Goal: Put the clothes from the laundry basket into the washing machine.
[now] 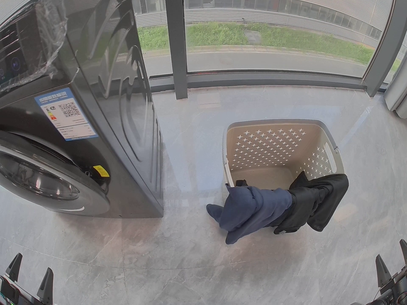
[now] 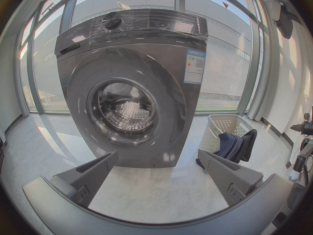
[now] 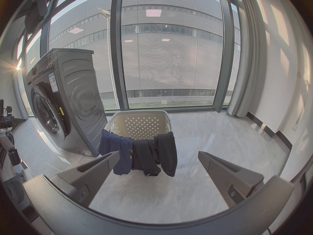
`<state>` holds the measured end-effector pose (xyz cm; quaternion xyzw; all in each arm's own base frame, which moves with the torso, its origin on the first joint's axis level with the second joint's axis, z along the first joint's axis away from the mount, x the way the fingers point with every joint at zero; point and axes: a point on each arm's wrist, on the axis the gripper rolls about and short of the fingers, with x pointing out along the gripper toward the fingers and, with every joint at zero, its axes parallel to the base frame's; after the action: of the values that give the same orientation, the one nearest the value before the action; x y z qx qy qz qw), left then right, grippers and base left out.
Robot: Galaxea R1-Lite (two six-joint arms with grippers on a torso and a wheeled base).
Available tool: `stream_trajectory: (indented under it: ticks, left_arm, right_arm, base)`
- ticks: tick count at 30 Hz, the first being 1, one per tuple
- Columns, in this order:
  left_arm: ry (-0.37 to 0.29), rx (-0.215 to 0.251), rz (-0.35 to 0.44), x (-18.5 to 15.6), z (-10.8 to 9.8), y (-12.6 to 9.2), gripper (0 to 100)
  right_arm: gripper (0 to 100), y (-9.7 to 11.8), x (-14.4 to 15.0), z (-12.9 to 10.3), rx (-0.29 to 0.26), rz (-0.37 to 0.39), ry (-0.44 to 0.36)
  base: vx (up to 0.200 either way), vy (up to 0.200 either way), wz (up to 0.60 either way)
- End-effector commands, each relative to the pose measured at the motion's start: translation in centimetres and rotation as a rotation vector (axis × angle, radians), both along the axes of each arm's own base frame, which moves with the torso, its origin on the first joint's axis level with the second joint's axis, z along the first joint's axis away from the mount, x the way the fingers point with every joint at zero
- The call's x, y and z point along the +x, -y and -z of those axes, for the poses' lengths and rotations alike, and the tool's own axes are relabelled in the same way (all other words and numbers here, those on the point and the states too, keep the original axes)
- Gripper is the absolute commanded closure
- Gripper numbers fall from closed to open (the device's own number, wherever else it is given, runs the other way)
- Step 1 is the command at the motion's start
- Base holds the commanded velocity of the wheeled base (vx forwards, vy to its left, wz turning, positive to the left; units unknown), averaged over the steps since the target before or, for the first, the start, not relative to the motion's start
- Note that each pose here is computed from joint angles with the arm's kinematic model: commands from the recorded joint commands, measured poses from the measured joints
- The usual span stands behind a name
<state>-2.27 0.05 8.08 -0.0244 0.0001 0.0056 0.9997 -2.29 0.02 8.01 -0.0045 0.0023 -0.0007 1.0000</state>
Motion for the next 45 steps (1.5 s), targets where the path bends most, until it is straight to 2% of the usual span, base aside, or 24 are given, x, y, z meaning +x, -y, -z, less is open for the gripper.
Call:
stream_trajectory:
  ticks: [1, 6, 12, 21, 27, 38, 45]
  left_arm:
    - [-0.006, 0.000, 0.001, 0.04, 0.47, 0.00, 0]
    - [-0.006, 0.000, 0.001, 0.04, 0.47, 0.00, 0]
    - [-0.006, 0.000, 0.001, 0.04, 0.47, 0.00, 0]
    - [-0.006, 0.000, 0.001, 0.04, 0.47, 0.00, 0]
    - [-0.006, 0.000, 0.001, 0.04, 0.47, 0.00, 0]
    - [-0.006, 0.000, 0.001, 0.04, 0.47, 0.00, 0]
    - [-0.006, 0.000, 0.001, 0.04, 0.47, 0.00, 0]
  right_arm:
    - [0, 0.00, 0.03, 0.47, 0.000, 0.000, -0.005]
    - [0, 0.00, 0.03, 0.47, 0.000, 0.000, -0.005]
    - [0, 0.00, 0.03, 0.47, 0.000, 0.000, -0.005]
    - [0, 0.00, 0.03, 0.47, 0.000, 0.000, -0.005]
    - [0, 0.00, 0.03, 0.47, 0.000, 0.000, -0.005]
    - [0, 0.00, 0.03, 0.47, 0.000, 0.000, -0.005]
    - [0, 0.00, 0.03, 0.47, 0.000, 0.000, -0.005]
  base:
    - [0.000, 0.200, 0.00]
    - [0.000, 0.200, 0.00]
    - [0.000, 0.000, 0.00]
    - [-0.200, 0.000, 0.00]
    - [0.000, 0.000, 0.00]
    - [0.000, 0.200, 0.00]
    - [0.000, 0.114, 0.51]
